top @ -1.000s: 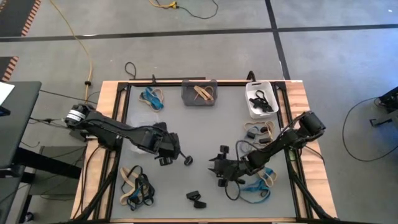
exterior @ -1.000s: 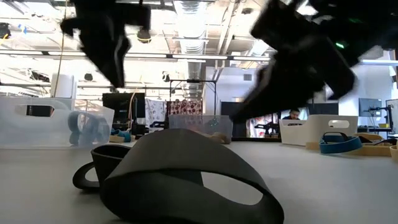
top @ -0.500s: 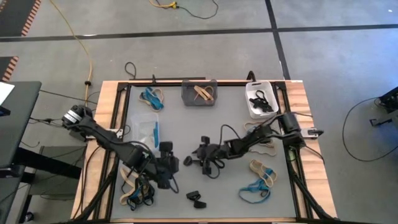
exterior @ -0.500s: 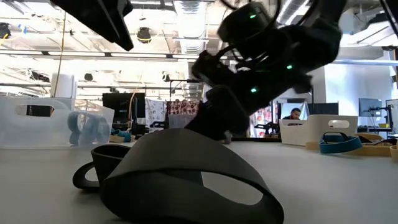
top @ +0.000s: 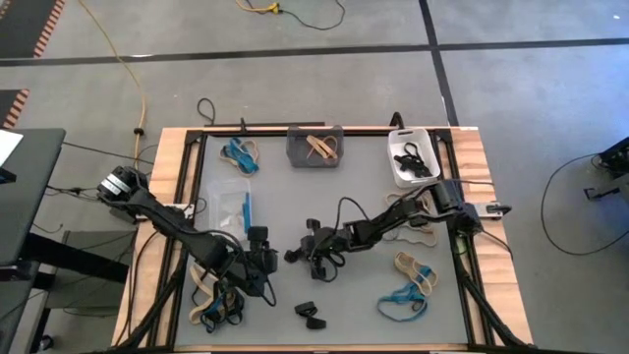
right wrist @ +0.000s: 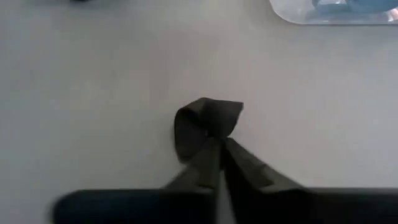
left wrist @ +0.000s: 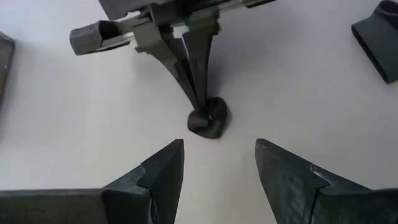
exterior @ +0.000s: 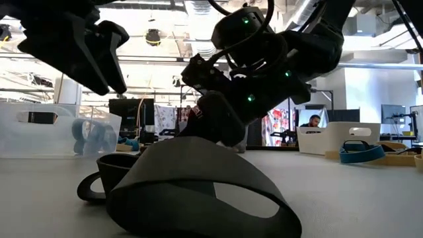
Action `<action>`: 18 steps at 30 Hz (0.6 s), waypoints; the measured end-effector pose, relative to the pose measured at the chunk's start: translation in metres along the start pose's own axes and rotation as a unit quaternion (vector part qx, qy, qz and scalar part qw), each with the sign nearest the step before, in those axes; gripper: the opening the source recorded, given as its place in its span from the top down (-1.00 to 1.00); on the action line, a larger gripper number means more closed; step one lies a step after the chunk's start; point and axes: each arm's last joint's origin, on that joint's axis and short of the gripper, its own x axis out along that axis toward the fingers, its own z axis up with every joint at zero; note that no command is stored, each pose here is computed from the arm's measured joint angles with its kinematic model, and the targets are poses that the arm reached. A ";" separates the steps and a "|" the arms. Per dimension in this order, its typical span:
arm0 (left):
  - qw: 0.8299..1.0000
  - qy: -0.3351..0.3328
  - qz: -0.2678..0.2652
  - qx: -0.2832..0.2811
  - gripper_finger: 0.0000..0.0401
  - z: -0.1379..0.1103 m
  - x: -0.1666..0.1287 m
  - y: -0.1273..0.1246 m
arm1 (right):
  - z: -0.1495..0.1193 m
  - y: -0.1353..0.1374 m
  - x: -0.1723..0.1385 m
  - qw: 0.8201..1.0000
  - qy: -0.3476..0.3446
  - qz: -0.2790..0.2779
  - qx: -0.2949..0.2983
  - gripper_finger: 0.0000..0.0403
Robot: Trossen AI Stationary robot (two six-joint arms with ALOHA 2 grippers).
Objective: Sort rubber bands into baskets
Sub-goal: Put the black rubber band into the white bin
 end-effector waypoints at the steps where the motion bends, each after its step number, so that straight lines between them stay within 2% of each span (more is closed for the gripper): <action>1: 1.000 -0.002 0.003 0.000 0.05 -0.001 0.001 0.000 | 0.000 -0.001 0.000 1.000 0.000 -0.001 -0.002 0.91; 5: 1.000 -0.012 0.013 0.011 0.05 -0.001 0.003 0.000 | 0.002 -0.002 -0.002 1.000 0.006 -0.023 -0.009 0.91; 9: 0.999 -0.024 0.019 0.025 0.05 -0.001 0.005 0.000 | 0.015 -0.001 -0.018 0.997 0.029 -0.060 -0.043 0.92; 18: 0.998 -0.039 0.028 0.039 0.05 -0.003 0.017 0.009 | 0.059 -0.009 -0.087 0.981 0.078 -0.157 -0.083 0.92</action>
